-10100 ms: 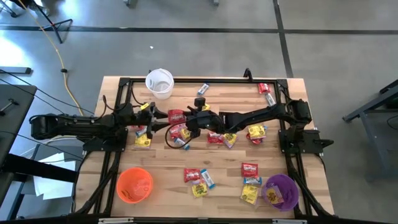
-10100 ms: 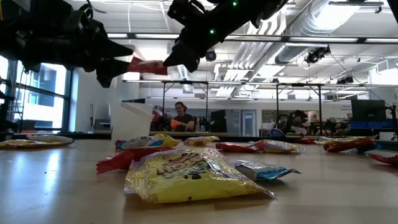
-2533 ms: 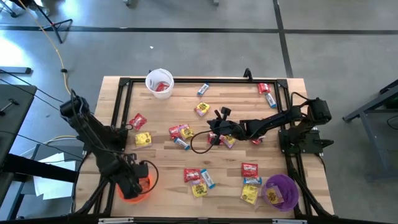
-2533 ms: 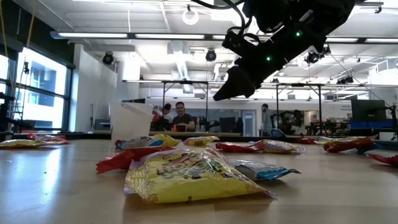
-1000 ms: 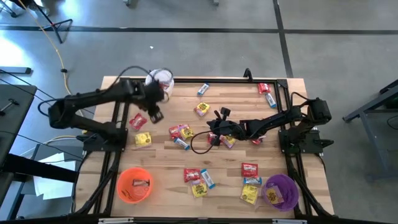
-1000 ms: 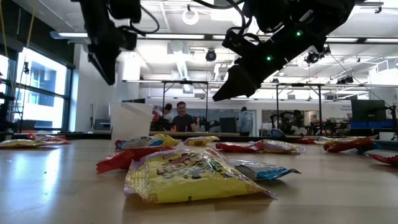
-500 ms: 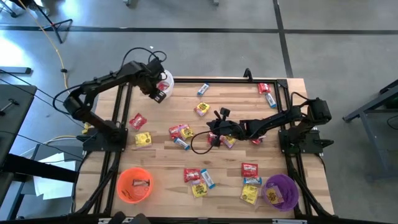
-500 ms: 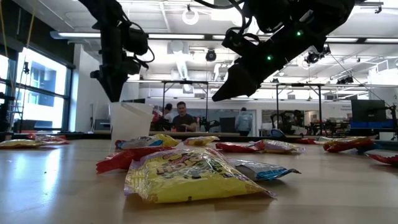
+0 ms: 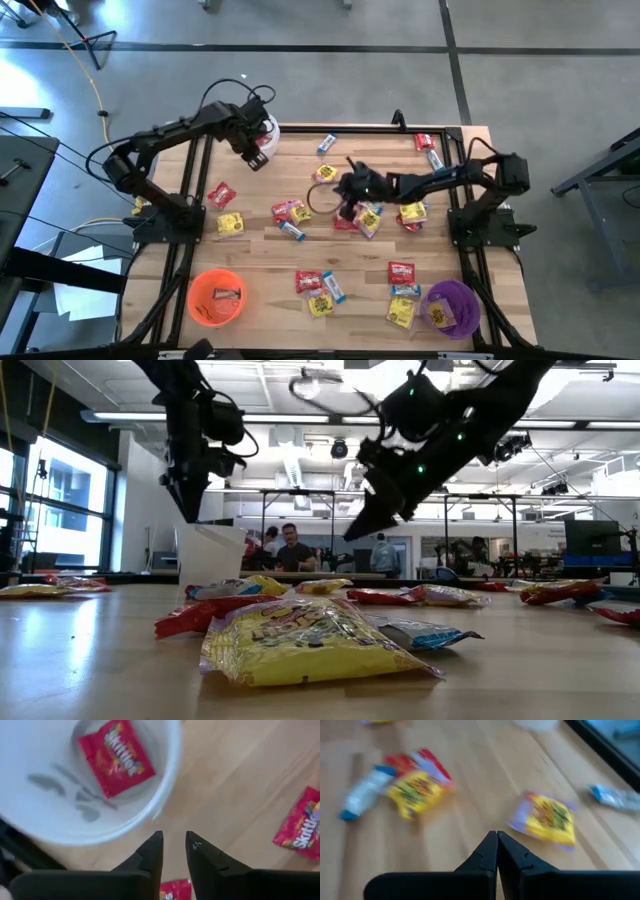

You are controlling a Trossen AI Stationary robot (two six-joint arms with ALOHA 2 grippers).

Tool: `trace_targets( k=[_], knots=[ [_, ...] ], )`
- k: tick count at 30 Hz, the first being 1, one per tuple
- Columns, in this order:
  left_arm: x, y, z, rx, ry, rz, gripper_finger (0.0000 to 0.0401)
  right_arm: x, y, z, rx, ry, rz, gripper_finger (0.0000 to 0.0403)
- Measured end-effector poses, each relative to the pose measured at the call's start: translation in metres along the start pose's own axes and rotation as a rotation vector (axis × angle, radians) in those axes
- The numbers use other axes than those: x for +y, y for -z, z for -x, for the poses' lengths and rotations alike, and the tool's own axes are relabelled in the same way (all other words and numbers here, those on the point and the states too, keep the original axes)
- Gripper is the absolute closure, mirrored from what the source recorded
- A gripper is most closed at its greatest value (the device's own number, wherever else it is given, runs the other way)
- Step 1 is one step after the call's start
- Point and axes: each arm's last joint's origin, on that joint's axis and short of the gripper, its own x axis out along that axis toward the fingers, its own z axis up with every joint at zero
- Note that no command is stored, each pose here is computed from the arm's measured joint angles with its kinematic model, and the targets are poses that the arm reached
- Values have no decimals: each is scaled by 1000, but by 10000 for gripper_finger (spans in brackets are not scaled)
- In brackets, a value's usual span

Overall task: Sort candy
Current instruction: Put the red candy into the white bucket

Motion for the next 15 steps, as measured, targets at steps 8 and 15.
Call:
trace_targets(
  k=[8,15],
  knots=[
    [-1,-6,0,-57,-22,-75,398,-25,-1,-2,116,42,-59,402],
    [7,-5,0,-51,-26,12,400,-25,-30,6,203,47,-76,402]
  ],
)
